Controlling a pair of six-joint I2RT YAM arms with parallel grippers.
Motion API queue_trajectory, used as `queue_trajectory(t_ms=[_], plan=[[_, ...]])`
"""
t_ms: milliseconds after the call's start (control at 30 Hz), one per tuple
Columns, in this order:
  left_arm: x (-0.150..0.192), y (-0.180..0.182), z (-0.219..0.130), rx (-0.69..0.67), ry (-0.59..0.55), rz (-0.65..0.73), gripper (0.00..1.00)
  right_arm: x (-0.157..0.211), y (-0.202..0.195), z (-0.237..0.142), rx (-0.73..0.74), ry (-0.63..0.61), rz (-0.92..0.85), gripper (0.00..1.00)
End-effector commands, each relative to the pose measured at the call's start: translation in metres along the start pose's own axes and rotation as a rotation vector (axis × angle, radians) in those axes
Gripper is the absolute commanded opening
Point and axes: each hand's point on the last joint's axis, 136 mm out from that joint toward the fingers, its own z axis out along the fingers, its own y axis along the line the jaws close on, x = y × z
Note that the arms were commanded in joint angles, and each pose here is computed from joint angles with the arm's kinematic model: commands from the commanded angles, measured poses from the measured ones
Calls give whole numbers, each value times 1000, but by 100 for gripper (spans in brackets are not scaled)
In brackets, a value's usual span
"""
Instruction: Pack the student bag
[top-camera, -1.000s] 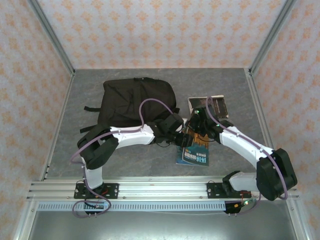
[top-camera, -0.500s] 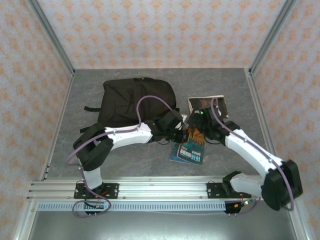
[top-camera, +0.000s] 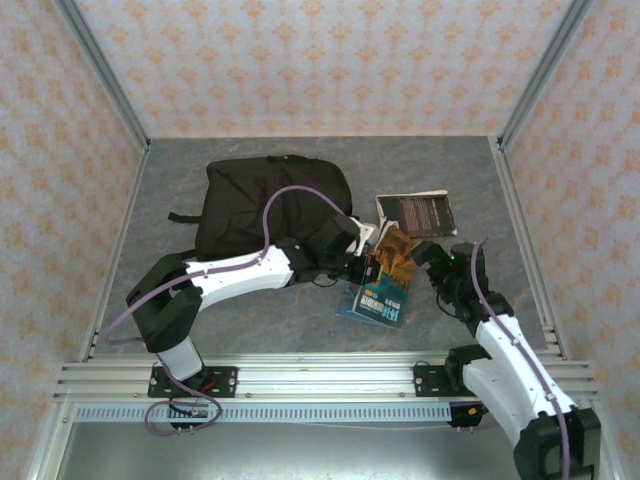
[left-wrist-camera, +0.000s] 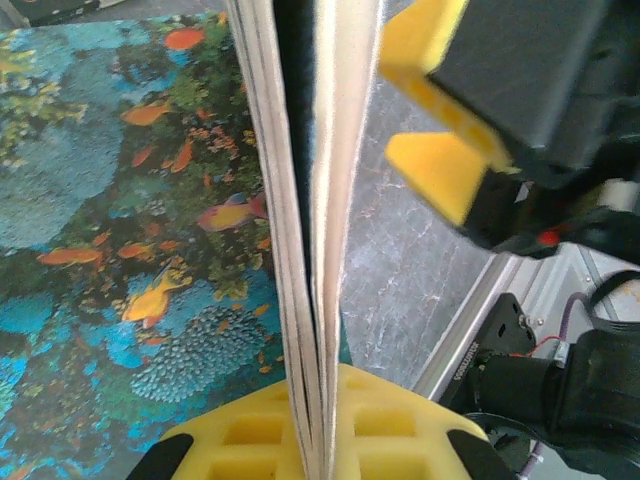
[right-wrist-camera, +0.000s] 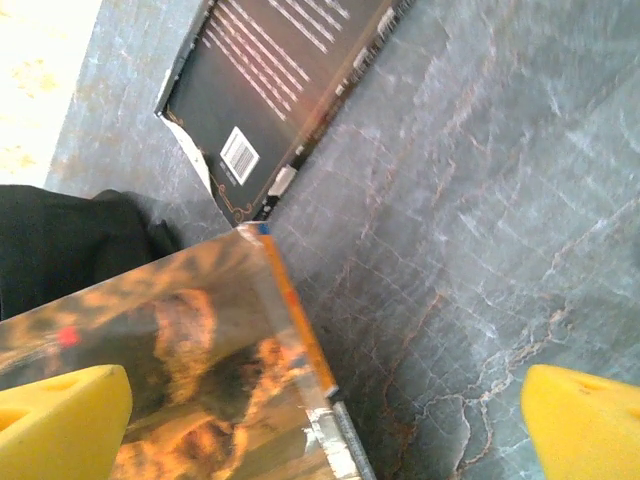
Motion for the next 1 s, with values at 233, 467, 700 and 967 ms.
queue_trajectory(t_ms=[233,467,700,967], plan=[[-26,-35,-29,123,-90,60,0,3,72,-13,-540,89,104,100],[-38,-49,-39,188,-139,55,0,14,71,-4,-548,167,112,100],[-44,-58,-50,213,-169,67,0,18,67,1,-532,192,121,100],[-40,-49,-34,201,-148,50,0,28,90,-12,-620,262,94,99]])
